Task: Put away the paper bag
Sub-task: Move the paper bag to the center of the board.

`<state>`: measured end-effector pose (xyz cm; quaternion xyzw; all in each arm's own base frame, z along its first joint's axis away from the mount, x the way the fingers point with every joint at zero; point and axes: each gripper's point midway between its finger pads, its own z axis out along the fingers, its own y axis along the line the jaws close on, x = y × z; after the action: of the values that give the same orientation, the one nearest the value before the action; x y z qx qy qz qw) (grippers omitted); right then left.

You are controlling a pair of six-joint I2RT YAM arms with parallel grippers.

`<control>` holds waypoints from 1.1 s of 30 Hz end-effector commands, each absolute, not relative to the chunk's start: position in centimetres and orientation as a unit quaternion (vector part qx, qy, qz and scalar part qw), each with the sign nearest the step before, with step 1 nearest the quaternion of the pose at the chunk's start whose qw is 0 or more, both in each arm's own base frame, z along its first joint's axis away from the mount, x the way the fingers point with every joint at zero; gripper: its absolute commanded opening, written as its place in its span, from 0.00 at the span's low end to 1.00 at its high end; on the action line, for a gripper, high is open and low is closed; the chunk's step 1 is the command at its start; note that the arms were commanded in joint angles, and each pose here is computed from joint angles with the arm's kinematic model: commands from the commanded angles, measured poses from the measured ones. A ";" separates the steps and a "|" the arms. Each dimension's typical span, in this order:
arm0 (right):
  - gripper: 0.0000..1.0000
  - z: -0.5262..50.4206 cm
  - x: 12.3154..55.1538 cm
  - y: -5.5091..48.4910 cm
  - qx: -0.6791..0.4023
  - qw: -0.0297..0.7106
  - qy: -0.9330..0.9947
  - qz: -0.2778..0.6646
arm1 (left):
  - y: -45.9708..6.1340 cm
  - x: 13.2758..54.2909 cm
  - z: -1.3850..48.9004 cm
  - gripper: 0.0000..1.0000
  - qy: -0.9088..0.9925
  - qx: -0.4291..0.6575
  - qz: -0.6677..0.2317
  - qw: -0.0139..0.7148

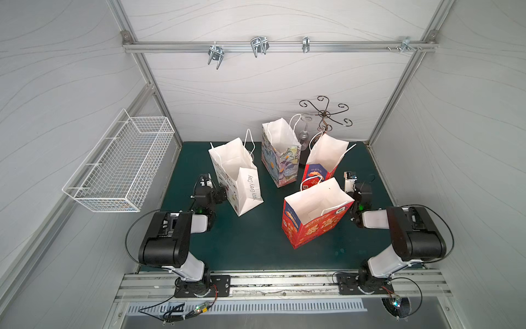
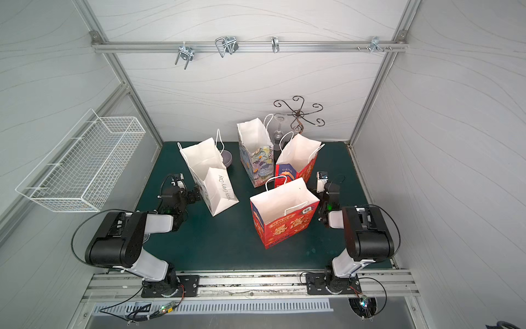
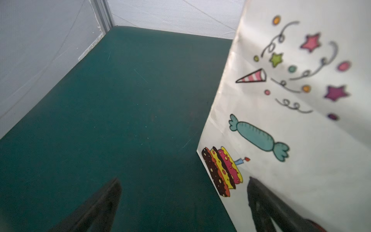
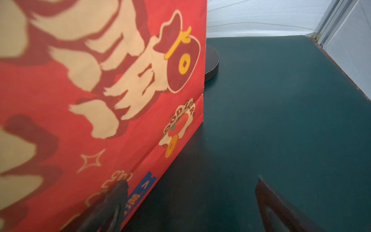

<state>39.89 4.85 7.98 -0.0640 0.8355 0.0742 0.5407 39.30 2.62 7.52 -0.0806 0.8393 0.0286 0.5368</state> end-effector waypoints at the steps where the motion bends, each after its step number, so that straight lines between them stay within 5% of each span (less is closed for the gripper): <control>1: 0.99 8.3 40.2 4.9 -0.068 0.543 0.834 0.069 | 2.8 40.0 9.0 1.00 0.825 -0.075 0.033 0.559; 21: 0.99 8.3 40.2 4.8 -0.067 0.544 0.834 0.068 | 2.8 40.0 9.0 1.00 0.825 -0.075 0.032 0.560; 33: 0.99 14.6 37.4 3.3 0.001 0.513 0.855 0.071 | 5.2 36.5 13.2 0.99 0.814 -0.164 0.060 0.553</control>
<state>38.74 3.66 15.69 -0.0288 0.8217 0.0611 0.5659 37.26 4.09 12.19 -0.1248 0.8145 0.0495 0.5644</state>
